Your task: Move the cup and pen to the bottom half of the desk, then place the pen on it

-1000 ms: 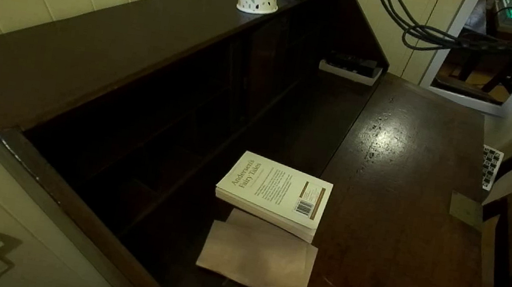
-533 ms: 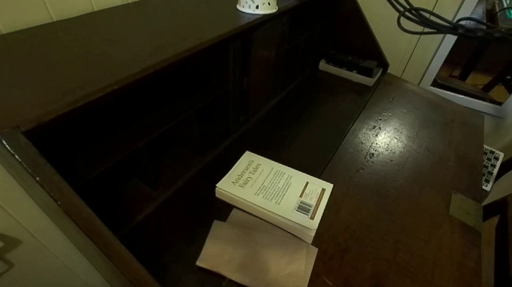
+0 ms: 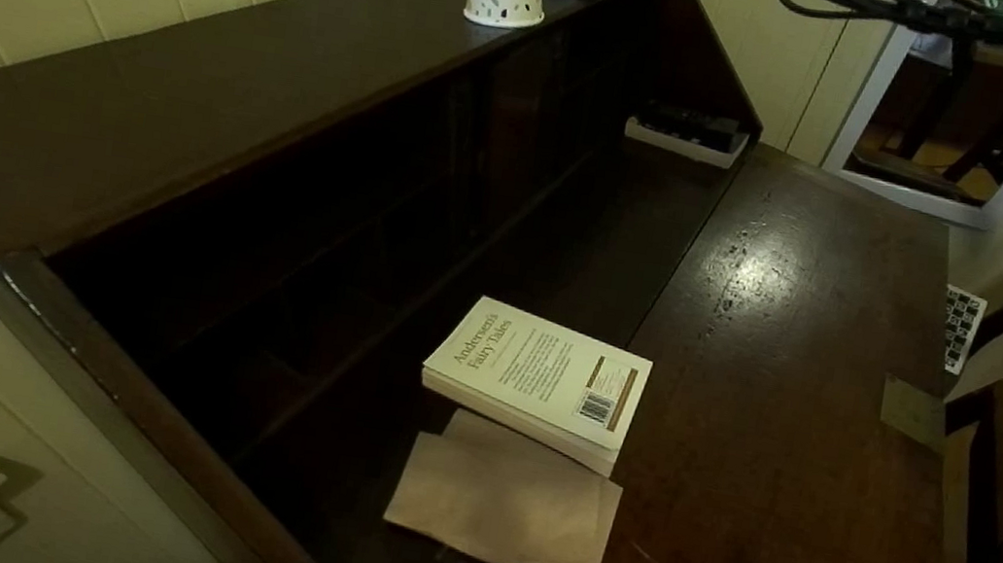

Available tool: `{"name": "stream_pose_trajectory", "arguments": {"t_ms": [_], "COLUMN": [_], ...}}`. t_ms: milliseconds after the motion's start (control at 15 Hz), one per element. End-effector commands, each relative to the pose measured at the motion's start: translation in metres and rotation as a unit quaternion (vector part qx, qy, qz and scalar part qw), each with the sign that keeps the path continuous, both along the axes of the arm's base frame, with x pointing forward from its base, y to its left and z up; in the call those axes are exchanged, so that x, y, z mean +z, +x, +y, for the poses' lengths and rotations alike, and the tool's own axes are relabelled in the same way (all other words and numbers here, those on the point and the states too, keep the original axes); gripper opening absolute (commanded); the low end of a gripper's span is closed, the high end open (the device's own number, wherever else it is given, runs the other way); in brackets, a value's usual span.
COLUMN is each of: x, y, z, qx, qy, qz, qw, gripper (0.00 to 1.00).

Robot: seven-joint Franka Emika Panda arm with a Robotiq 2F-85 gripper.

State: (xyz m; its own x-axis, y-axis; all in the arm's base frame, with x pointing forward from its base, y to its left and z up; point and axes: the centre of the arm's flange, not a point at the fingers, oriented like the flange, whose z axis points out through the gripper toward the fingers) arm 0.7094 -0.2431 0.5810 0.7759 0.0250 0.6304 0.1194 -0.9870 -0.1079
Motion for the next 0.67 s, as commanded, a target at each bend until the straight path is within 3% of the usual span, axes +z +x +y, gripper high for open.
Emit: {"name": "stream_pose_trajectory", "arguments": {"t_ms": [0,600], "x": [0.020,0.004], "y": [0.006,0.010], "z": [0.028,0.080], "qx": [0.004,0.022], "qy": [0.007,0.011], "qz": [0.016,0.079], "qw": [0.9998,0.9965], "gripper": [1.00,1.00]}}
